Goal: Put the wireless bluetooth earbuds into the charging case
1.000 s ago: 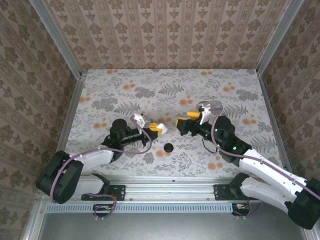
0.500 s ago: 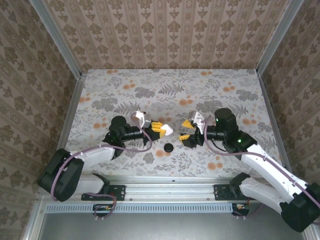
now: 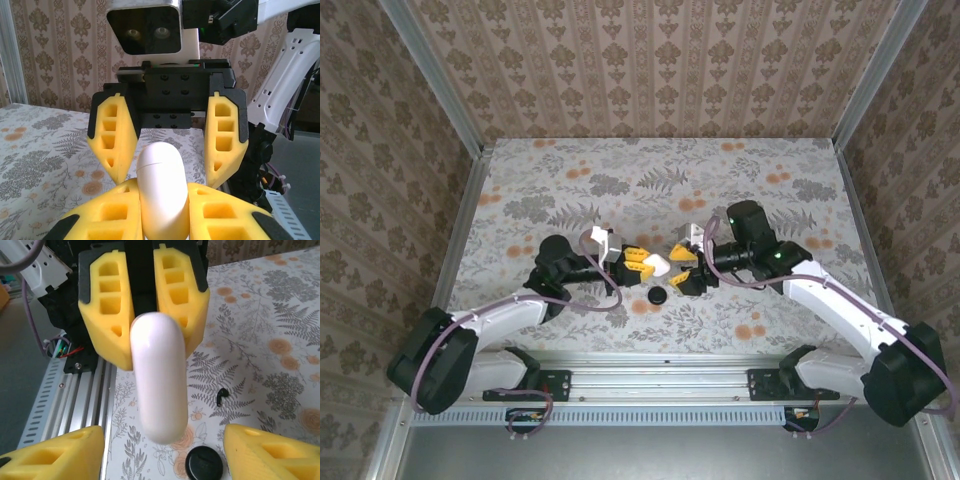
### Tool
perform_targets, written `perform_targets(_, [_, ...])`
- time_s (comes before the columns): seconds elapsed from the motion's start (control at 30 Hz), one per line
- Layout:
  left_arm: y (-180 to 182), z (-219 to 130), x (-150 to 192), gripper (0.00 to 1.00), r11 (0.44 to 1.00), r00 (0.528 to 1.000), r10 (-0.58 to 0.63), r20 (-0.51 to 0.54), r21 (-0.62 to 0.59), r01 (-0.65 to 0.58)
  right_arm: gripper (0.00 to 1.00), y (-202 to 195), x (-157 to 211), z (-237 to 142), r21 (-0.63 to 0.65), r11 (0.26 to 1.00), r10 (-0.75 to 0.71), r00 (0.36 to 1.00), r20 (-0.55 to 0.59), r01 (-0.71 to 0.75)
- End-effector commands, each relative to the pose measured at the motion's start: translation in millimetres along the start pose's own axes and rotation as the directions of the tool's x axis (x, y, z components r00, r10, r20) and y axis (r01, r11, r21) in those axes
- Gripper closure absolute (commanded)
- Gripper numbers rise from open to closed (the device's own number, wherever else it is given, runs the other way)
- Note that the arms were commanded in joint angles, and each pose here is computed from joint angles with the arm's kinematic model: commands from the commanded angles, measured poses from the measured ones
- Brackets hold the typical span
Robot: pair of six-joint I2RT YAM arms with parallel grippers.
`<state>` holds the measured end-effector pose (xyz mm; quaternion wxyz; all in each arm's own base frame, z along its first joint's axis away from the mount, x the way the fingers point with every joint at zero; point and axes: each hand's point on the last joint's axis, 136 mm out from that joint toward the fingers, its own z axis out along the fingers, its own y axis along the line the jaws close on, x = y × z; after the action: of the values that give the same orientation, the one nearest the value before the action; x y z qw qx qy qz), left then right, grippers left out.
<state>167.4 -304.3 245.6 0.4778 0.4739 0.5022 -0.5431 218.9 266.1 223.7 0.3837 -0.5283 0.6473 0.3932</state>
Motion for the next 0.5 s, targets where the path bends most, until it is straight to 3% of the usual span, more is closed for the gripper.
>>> perform_targets(0.0, [-7.1, 3.3, -18.7, 0.8, 0.996, 0.996, 0.08, 0.031, 0.036, -0.081, 0.39, 6.4, -17.8, -1.6, -0.071, 0.997, -0.038, 0.998, 0.04, 0.041])
perform_targets(0.13, [-10.3, 6.1, -19.9, 0.8, 0.995, 0.996, 0.085, 0.035, 0.047, -0.087, 0.48, 9.9, -22.6, -0.6, -0.107, 0.993, -0.041, 0.998, 0.054, 0.046])
perform_targets(0.47, [-10.0, 7.7, -20.4, 0.8, 0.995, 0.995, 0.089, 0.038, 0.036, -0.091, 0.83, 12.7, -24.5, -1.3, -0.128, 0.99, -0.05, 0.997, 0.053, 0.057])
